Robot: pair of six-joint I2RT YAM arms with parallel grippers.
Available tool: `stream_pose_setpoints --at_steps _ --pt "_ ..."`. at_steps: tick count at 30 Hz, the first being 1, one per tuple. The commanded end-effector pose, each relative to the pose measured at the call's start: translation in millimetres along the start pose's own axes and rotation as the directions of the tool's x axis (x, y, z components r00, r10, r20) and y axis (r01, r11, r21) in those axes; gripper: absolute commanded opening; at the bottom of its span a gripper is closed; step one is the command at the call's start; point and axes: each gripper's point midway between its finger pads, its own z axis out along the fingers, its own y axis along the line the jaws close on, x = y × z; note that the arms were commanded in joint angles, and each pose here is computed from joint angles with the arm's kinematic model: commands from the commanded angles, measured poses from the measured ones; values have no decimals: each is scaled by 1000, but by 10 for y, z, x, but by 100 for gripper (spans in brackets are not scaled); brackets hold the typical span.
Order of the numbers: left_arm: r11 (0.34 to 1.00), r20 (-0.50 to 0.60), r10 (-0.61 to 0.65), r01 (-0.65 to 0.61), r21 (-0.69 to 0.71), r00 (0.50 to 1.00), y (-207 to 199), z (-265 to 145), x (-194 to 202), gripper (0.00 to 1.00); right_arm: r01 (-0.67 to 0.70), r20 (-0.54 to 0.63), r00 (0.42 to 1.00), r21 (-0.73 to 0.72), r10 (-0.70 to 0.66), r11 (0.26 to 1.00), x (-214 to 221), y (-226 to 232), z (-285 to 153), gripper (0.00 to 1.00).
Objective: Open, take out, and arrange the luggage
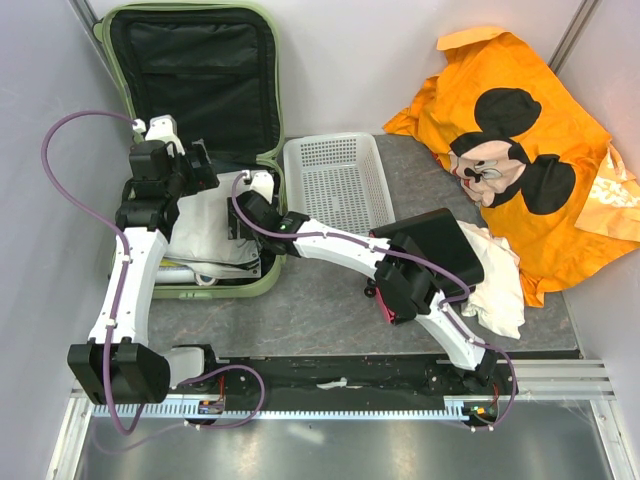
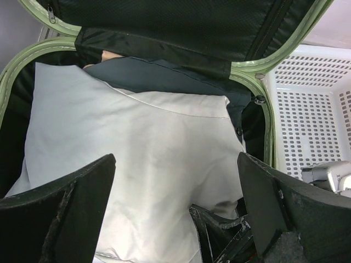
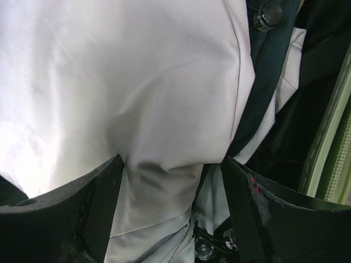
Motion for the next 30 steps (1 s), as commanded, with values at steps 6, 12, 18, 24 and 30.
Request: stream_pose_setpoints --at_steps 6,12,18,24,30 --pt "998 52 -31 28 61 998 -139 -72 -215 99 80 -32 997 108 -77 991 127 -315 72 83" --pt "998 53 -31 28 64 998 -144 -69 -215 99 57 -97 994 54 -52 997 346 -228 202 81" --pt "997 49 -34 30 75 998 -163 -72 -208 99 95 -131 988 65 -86 993 474 -261 311 80" --pt "997 53 -34 30 77 998 -167 -74 -216 99 68 -151 986 0 -67 998 512 -123 339 47" --pt "997 51 -33 29 78 998 -169 -75 -212 99 57 -29 998 -189 -63 980 -72 369 42 0"
